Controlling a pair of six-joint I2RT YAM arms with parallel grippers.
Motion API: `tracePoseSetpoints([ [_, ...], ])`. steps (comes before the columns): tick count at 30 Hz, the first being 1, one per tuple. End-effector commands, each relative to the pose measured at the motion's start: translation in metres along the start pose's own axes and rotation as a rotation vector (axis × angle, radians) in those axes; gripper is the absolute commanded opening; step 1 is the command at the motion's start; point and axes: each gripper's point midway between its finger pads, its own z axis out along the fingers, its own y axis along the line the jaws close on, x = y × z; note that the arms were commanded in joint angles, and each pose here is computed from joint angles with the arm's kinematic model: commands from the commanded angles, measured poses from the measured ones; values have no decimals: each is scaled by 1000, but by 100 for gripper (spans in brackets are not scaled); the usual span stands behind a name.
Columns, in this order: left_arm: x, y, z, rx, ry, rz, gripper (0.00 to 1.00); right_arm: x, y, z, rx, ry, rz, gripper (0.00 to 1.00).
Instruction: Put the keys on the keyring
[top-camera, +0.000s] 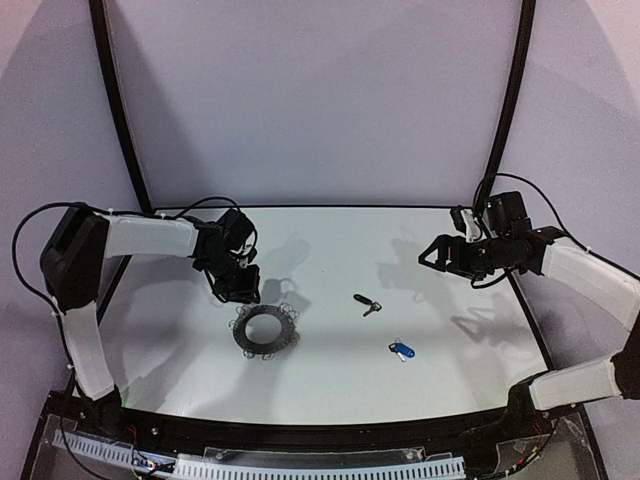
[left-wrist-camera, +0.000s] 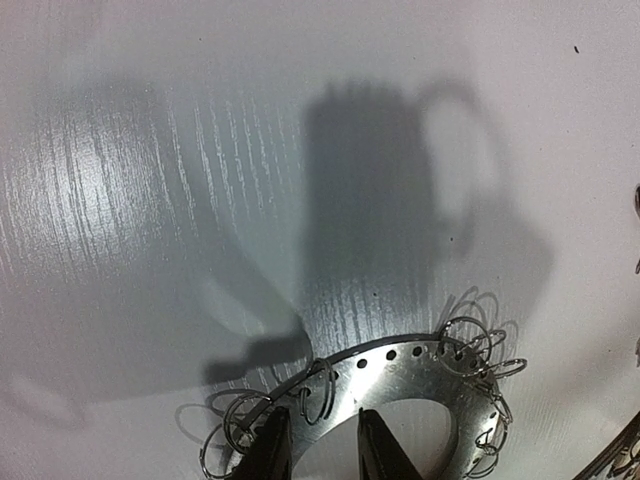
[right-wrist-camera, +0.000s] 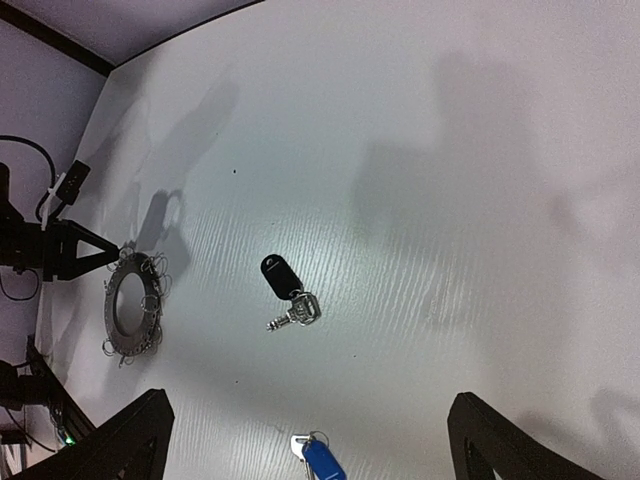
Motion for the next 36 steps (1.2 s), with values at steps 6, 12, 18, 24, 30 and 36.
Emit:
tracePoseSetpoints([
  [6, -7, -6, 4, 8, -1, 0, 14, -6, 7, -8, -5, -28, -30, 98],
  [12, -8, -6, 5, 11, -2, -20, 1, -4, 5, -7, -5, -28, -31, 98],
  [18, -12, -12, -8, 30, -24, -80, 1, -3, 14, -8, -42, -56, -99, 98],
  [24, -19, -45, -62, 174, -61, -176, 1, -9, 57, -8, -114, -126, -337, 98],
  [30, -10, -80, -104, 361, -15, -228, 1, -9, 119, -8, -276, -202, -603, 94],
  [36, 7, -144, -156, 773, 12, 23, 1, -7, 177, -7, -515, -207, -726, 94],
])
